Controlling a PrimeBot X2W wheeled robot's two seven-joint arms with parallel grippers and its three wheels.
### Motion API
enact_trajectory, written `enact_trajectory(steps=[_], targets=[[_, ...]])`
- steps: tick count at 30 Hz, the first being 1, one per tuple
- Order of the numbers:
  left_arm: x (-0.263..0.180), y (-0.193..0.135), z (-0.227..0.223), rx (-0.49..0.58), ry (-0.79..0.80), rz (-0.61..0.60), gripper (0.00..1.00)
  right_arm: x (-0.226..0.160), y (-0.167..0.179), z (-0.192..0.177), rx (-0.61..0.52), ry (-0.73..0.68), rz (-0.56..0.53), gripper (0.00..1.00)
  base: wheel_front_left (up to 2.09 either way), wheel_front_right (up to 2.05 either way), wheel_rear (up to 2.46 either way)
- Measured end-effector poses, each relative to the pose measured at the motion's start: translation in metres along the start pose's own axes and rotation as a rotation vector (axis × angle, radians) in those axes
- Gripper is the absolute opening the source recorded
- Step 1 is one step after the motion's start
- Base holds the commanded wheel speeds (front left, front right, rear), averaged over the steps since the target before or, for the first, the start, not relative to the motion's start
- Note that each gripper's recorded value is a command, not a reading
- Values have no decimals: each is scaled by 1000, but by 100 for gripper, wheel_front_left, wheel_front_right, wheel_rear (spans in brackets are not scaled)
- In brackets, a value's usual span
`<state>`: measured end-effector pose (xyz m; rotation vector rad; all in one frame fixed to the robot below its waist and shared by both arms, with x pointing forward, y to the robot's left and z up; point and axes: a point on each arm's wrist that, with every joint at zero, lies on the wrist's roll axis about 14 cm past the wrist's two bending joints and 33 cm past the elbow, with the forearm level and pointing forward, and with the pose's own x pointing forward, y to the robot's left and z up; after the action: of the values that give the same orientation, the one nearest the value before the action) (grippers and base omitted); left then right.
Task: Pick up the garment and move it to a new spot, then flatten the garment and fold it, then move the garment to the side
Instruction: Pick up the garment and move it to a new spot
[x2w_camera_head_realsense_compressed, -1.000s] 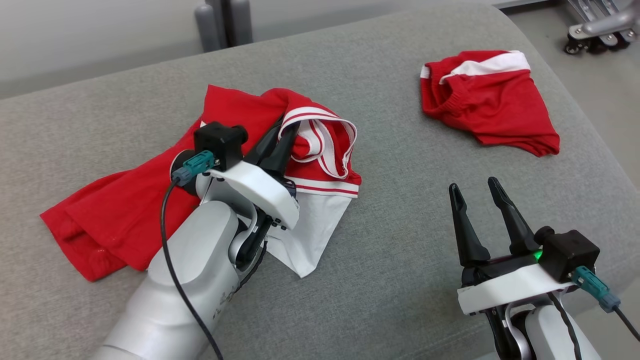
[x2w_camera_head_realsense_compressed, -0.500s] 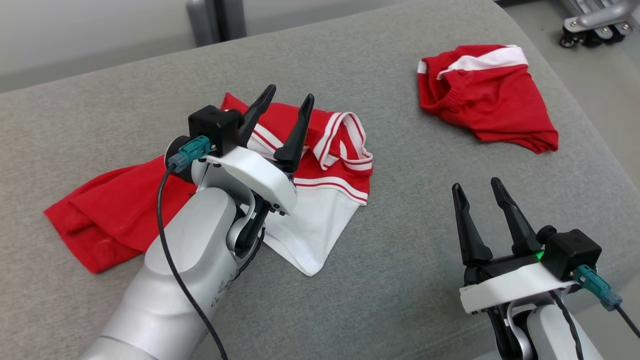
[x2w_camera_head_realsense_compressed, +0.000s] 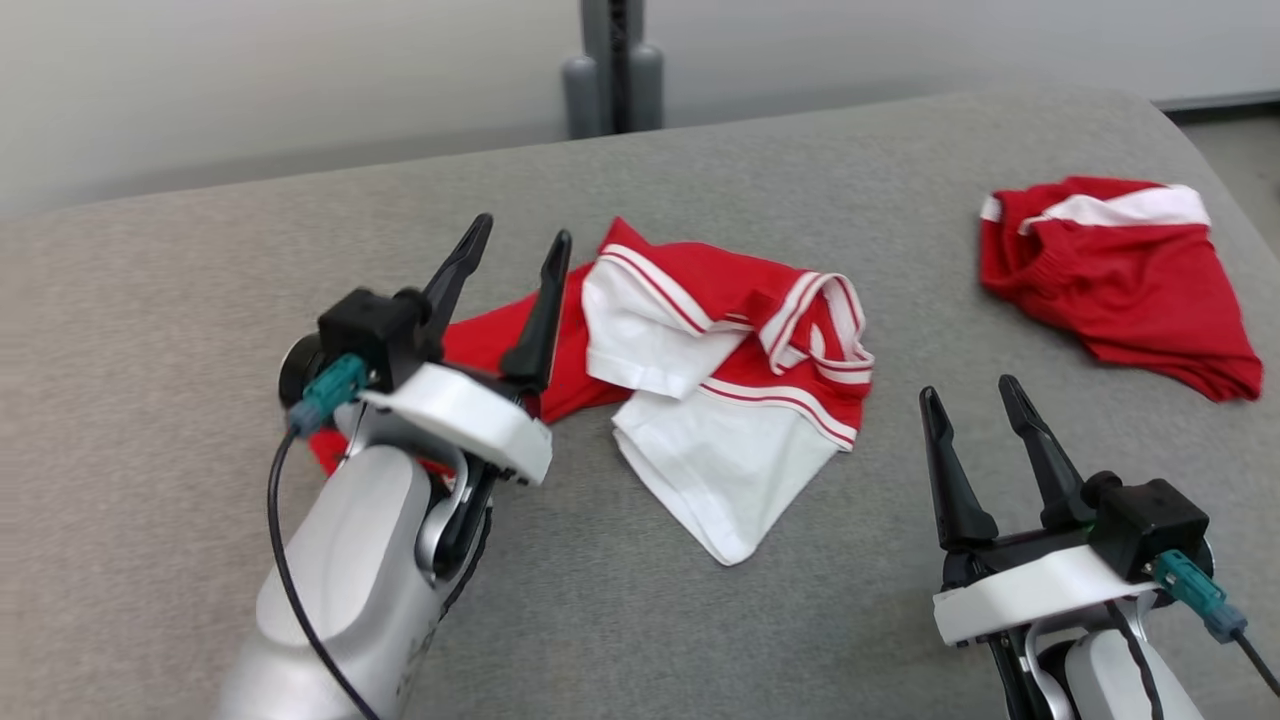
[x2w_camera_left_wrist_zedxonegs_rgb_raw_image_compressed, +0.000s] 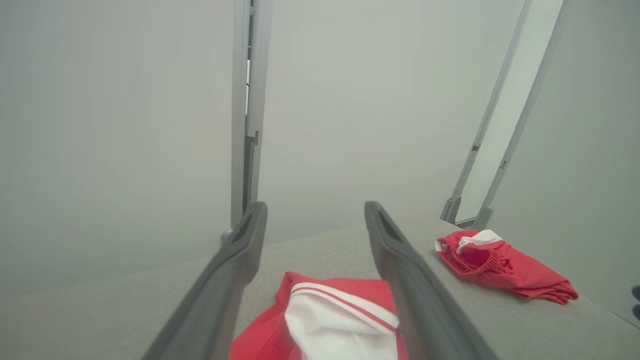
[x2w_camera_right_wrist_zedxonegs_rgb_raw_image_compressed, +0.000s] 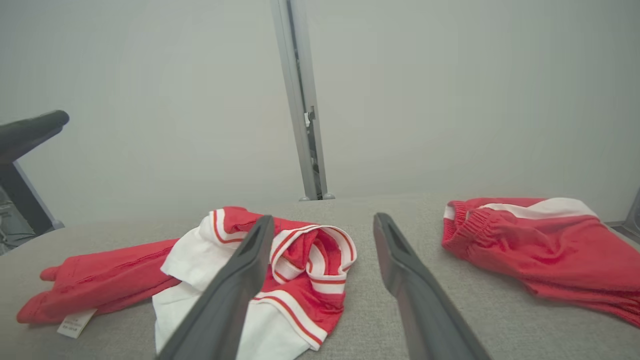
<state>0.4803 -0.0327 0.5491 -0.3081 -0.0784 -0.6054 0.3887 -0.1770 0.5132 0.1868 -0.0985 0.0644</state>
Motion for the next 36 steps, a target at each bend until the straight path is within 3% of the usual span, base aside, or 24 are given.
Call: enact_trajectory(steps=[8,14,22,36], targets=[[-71,62,20,94,-49,220,100,9,35,1,11,-13,102,100,0,0,0],[-127,88,20,129,-44,359,100,9,49,2,11,-16,143,100,0,0,0],[-174,98,3,107,-3,463,100,5,56,3,13,-19,162,100,0,0,0],[-175,88,-7,66,8,470,100,2,54,-2,12,-1,156,100,0,0,0]])
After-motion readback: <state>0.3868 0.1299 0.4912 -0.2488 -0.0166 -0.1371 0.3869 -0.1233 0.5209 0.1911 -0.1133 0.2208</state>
